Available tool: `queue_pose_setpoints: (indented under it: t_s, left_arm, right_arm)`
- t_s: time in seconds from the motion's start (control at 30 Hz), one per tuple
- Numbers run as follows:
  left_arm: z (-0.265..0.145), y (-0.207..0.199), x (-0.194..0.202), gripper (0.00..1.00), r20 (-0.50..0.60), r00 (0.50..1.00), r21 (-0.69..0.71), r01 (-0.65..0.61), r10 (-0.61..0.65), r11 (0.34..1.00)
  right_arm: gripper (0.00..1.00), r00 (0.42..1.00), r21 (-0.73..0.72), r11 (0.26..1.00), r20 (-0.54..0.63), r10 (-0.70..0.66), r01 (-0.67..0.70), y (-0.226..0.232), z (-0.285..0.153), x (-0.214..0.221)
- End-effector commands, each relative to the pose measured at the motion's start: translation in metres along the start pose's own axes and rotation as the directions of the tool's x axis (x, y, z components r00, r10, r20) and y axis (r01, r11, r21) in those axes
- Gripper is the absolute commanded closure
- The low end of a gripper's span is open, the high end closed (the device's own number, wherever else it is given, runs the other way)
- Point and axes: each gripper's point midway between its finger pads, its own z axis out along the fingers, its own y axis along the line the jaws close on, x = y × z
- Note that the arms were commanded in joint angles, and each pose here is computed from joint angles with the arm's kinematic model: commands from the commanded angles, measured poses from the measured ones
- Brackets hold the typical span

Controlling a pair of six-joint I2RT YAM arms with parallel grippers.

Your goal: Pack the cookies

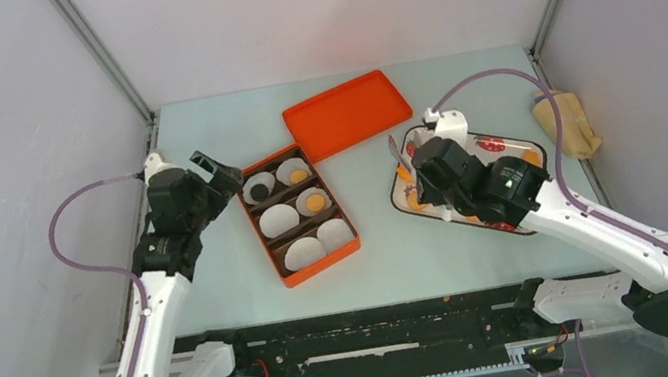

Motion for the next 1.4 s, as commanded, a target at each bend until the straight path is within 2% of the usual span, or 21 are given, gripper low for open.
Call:
queue_pose_setpoints:
  t_s: [0.0,0.2,0.43,0.7,1.03,1.17,1.37]
  left_arm:
    - [0.002,-0.013,0.002,0.04,0.000,1.000,0.040,-0.023,0.023,0.999]
    - [0.005,-0.017,0.006,0.04,-0.014,1.000,0.041,-0.024,0.024,0.999]
    - [-0.001,-0.018,0.005,0.04,-0.004,1.000,0.054,-0.022,0.023,0.998]
    - [-0.002,-0.020,0.006,0.04,-0.006,1.000,0.068,-0.025,0.025,0.997]
    - [-0.002,-0.015,0.009,0.03,-0.008,1.000,0.060,-0.028,0.029,0.998]
    - [-0.002,-0.014,0.010,0.03,-0.012,0.999,0.057,-0.029,0.030,0.998]
    - [-0.004,-0.014,0.008,0.03,-0.004,1.000,0.058,-0.030,0.030,0.998]
  right_arm:
    - [0.50,0.996,0.068,0.996,-0.075,0.055,-0.050,-0.026,0.000,0.037]
    - [0.49,0.982,0.055,0.998,-0.182,0.042,-0.032,-0.014,0.000,0.082]
    - [0.49,0.972,0.086,0.996,-0.231,0.043,-0.023,-0.011,0.007,0.111]
    - [0.48,0.978,0.149,0.989,-0.202,0.052,-0.022,-0.027,0.010,0.111]
    - [0.49,0.967,0.143,0.990,-0.250,0.056,-0.020,-0.022,0.029,0.127]
    - [0.54,0.964,0.134,0.990,-0.257,0.066,-0.032,-0.020,0.034,0.130]
    - [0.70,0.974,0.051,0.995,-0.204,0.094,-0.085,-0.008,0.031,0.111]
